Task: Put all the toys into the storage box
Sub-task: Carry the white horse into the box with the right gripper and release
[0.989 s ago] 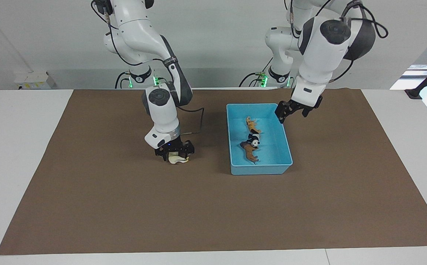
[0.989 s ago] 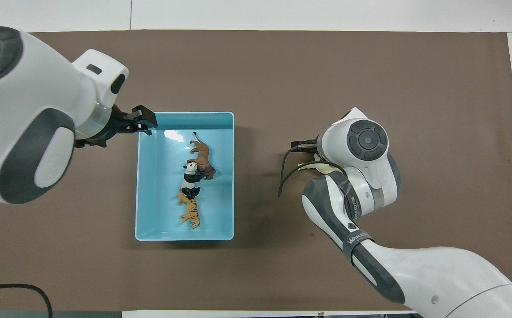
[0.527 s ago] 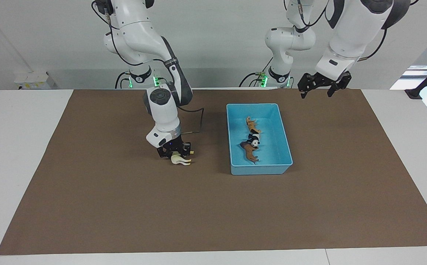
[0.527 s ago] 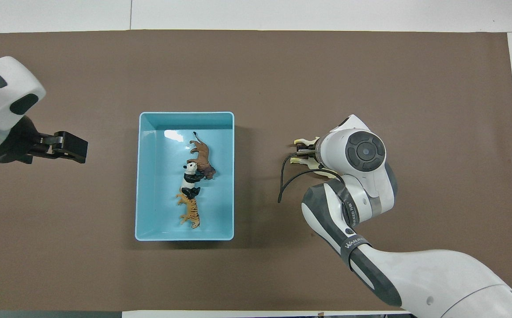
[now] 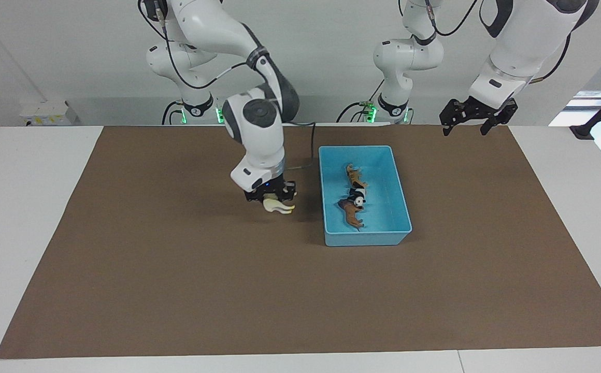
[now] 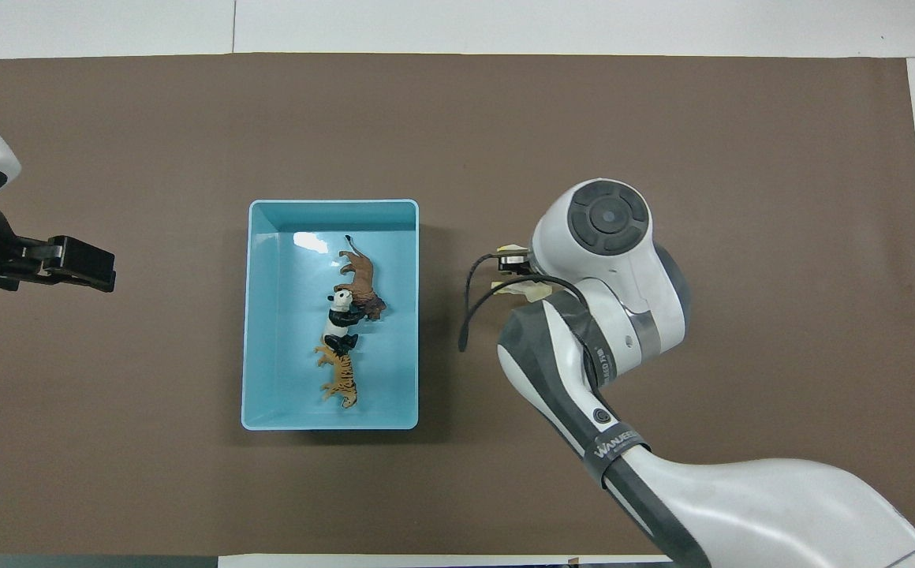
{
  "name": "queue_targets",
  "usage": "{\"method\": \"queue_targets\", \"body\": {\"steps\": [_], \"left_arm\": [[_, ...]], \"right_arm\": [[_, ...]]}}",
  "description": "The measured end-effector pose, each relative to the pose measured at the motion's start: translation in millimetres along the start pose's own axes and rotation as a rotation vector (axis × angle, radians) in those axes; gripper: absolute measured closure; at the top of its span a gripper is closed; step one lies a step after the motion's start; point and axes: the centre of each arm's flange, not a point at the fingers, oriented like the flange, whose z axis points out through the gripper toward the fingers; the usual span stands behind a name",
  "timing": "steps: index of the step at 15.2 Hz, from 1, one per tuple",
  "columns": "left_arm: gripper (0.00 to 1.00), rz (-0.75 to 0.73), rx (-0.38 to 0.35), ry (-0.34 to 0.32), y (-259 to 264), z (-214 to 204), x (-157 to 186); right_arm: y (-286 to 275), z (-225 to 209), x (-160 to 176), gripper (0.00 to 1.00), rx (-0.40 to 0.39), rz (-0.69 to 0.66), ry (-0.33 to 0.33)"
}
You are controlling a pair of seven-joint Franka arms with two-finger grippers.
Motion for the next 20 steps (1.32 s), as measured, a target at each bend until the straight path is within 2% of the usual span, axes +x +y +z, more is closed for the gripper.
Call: {"method": "queue_targets", "body": {"steps": [1, 2, 3, 4, 8, 12, 14, 17, 20], "left_arm": [[0.0, 0.002, 0.0, -0.005, 0.3, 3.0, 2.3], [0.0, 0.002, -0.001, -0.002, 0.1, 4.6, 4.6], [0.0, 0.002, -0.002, 0.004, -1.8, 5.6, 6.8], [0.0, 0.003, -0.003, 0.003, -4.2, 6.7, 7.8], [0.0, 0.003, -0.003, -0.002, -8.1, 8.8, 8.2], [0.0, 0.011, -0.003, -0.01, -4.1, 12.3, 8.1], [0.0, 0.015, -0.002, -0.009, -2.0, 12.0, 7.9], [0.0, 0.012, -0.002, -0.008, -3.2, 11.3, 7.5], [0.0, 0.006, -0.003, -0.005, -6.8, 9.9, 6.5]], "right_arm": [[-28.7, -27.7, -6.0, 0.73, 0.027, 0.023, 0.001], [-55.9, -45.9, -11.4, 0.83, 0.056, 0.038, 0.009], [-82.6, -54.2, -17.5, 0.93, 0.078, 0.05, 0.019], [-106.9, -52.1, -25.3, 0.99, 0.09, 0.057, 0.025], [-183.1, 17.0, -64.3, 0.99, 0.076, 0.04, 0.018], [-195.5, 81.6, -64.6, 0.98, 0.066, 0.041, 0.026], [-191.9, 86.7, -62.6, 0.84, 0.058, 0.052, 0.024], [-190.9, 80.0, -68.9, 0.51, 0.034, 0.11, 0.0], [-174.5, 42.1, -60.4, 0.19, 0.015, 0.179, -0.008]]}}
